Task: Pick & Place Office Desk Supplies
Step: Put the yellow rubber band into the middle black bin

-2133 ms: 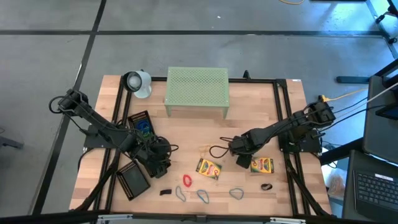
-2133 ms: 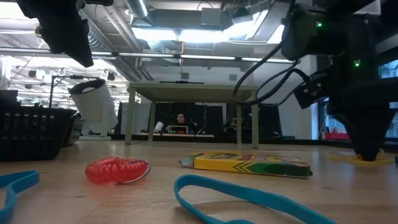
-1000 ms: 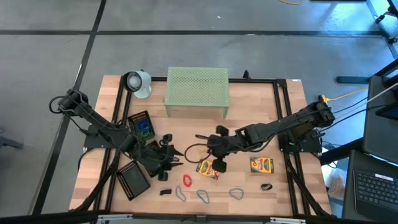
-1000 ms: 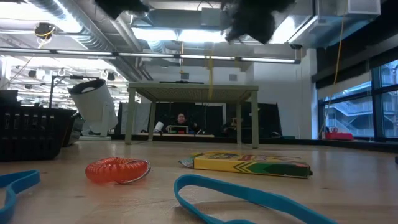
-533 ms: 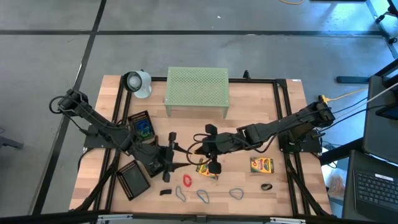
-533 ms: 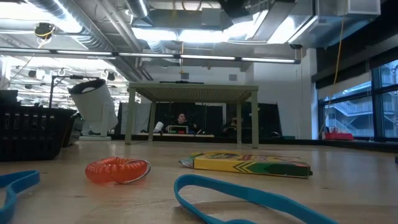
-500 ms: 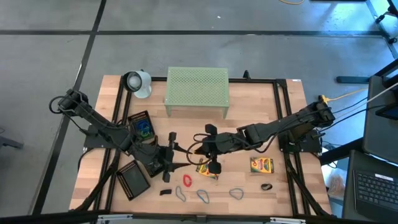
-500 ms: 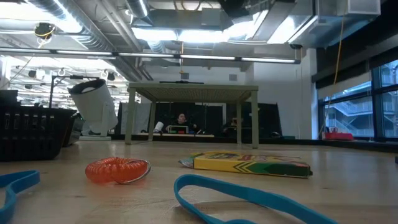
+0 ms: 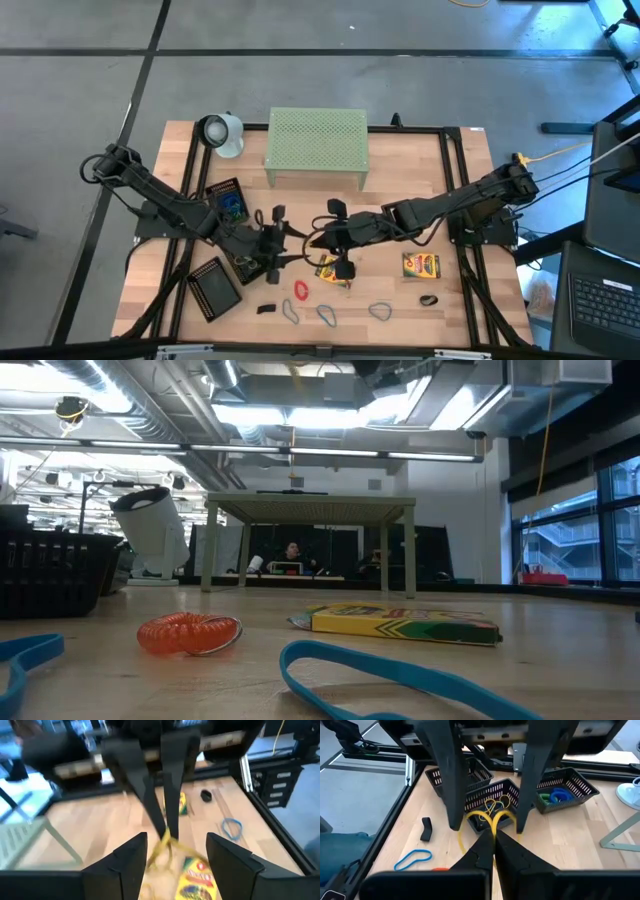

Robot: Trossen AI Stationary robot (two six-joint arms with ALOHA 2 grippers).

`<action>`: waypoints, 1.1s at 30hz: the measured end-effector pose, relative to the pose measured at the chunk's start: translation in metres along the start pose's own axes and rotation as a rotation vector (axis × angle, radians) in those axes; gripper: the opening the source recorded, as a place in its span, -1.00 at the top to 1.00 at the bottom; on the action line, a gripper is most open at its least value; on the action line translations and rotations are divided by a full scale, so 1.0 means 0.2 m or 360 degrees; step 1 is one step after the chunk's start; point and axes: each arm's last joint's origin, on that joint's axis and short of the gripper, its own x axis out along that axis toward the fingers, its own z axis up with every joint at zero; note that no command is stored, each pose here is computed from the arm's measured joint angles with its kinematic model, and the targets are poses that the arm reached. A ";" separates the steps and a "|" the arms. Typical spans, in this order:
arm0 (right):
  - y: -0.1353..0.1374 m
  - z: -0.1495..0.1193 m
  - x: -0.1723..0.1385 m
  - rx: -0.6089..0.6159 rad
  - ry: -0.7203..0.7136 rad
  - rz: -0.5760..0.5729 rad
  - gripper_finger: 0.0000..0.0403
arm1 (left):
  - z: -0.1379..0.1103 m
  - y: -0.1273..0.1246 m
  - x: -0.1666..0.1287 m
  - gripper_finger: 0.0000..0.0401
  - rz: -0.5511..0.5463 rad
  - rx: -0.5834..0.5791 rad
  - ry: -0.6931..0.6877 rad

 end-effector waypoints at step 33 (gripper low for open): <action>0.00 0.00 0.00 0.0098 0.0004 -0.0001 0.72 | -0.05 0.00 0.00 0.99 -0.0001 -0.0149 0.0143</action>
